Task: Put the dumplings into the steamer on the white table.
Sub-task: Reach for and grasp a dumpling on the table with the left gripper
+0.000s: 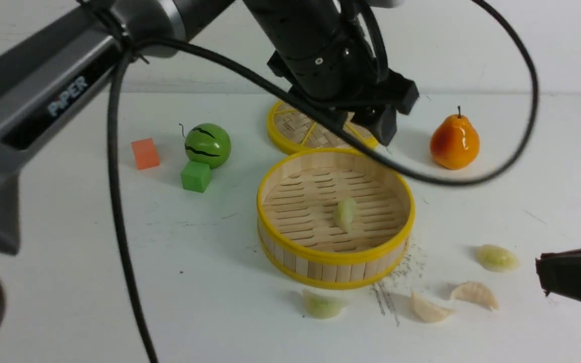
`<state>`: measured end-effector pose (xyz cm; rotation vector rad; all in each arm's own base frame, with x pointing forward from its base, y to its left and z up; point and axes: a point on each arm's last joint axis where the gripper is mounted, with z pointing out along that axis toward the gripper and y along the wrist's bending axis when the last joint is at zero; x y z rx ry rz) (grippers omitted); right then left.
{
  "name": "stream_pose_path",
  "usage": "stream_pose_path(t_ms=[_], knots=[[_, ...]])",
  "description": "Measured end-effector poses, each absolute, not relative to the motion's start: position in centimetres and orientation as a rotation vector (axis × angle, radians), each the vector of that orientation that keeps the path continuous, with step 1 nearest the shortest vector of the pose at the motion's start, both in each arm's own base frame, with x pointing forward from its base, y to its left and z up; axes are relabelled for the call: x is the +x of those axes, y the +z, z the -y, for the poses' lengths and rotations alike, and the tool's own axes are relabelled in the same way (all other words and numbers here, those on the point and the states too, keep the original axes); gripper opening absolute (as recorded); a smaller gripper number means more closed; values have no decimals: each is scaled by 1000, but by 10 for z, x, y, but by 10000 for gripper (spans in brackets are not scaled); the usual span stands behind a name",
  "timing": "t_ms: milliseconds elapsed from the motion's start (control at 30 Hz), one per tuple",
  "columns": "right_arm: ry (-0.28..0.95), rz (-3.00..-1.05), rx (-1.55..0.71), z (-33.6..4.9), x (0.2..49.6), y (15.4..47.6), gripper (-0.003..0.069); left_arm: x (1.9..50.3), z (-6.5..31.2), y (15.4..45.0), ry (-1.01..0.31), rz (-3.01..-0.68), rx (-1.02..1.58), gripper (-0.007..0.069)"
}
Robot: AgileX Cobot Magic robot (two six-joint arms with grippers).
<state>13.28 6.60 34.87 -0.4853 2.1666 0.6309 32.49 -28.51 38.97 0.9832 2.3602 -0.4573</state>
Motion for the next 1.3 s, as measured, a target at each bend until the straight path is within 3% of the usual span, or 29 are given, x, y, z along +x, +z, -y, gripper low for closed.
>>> stream_pose_path(t_ms=[133,300,500,933,1300], knots=[[574,-2141,-512,-62,124,352,-1,293,293,365,-392,-2311,1331,444],[490,-2093,-542,-56,111,358,2,282,289,295,-268,-2350,1684,435],[483,-2070,-542,-55,106,360,9,289,289,246,-164,-2355,1875,433],[482,-2069,-541,-55,106,360,21,314,307,200,-93,-2141,1962,433],[483,-2069,-542,-55,106,360,29,319,311,175,-83,-2161,1981,433]])
